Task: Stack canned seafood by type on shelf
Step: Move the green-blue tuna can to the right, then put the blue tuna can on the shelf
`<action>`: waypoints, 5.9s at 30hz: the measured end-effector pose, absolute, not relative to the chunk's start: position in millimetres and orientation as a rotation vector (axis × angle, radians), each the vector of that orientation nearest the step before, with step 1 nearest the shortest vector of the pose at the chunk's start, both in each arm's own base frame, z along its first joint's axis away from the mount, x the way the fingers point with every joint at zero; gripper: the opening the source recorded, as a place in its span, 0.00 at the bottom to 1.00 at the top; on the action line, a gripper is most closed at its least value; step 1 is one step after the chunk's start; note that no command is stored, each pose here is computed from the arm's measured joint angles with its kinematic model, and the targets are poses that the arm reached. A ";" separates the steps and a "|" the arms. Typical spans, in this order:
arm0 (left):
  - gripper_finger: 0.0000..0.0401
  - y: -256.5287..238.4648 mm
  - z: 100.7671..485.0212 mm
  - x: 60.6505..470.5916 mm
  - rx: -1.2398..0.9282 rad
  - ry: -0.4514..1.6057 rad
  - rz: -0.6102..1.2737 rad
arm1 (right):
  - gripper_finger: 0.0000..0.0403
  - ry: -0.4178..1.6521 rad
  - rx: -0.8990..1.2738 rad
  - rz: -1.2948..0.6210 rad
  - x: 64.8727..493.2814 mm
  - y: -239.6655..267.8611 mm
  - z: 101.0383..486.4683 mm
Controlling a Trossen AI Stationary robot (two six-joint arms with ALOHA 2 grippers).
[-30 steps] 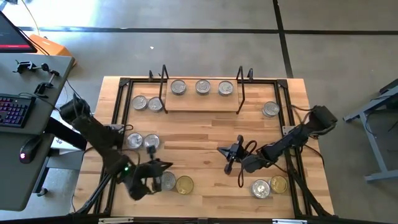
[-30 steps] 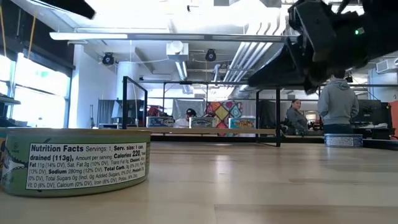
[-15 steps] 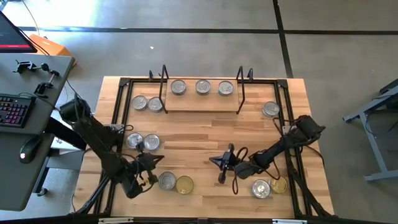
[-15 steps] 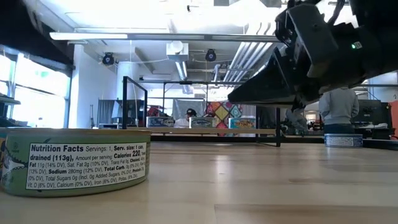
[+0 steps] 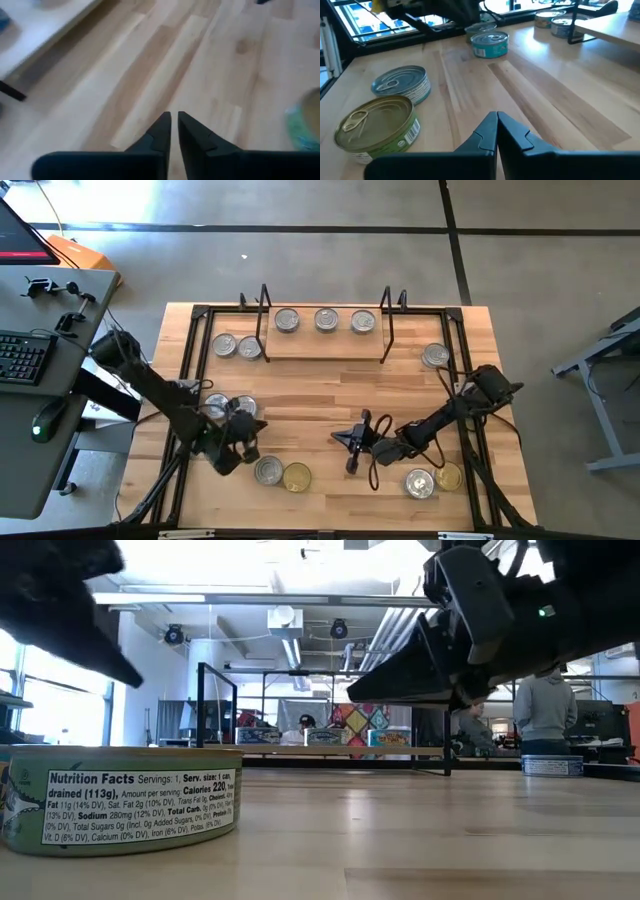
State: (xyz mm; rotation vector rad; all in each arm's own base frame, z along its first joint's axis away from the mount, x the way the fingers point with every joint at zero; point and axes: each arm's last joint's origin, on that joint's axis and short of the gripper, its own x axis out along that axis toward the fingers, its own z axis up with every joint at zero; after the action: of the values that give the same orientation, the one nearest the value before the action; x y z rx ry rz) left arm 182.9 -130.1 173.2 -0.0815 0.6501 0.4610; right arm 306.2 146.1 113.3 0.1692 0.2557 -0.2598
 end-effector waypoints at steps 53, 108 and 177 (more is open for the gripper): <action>0.34 -110.3 172.0 172.3 -0.017 1.052 0.338 | 0.00 0.296 0.188 -0.229 309.7 138.4 110.4; 0.41 -102.5 206.7 184.3 -0.249 0.690 0.577 | 0.01 1.089 0.164 -0.180 226.0 171.4 265.3; 0.41 -106.1 213.9 192.3 -0.119 0.566 0.556 | 0.11 1.107 -0.257 -0.224 170.5 292.6 138.0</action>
State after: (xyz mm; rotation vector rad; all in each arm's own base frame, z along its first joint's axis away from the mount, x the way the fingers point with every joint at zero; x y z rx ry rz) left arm 192.3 -106.1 213.9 -0.1192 0.5659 0.5564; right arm 170.5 292.6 138.0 -0.2572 1.1066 -0.2236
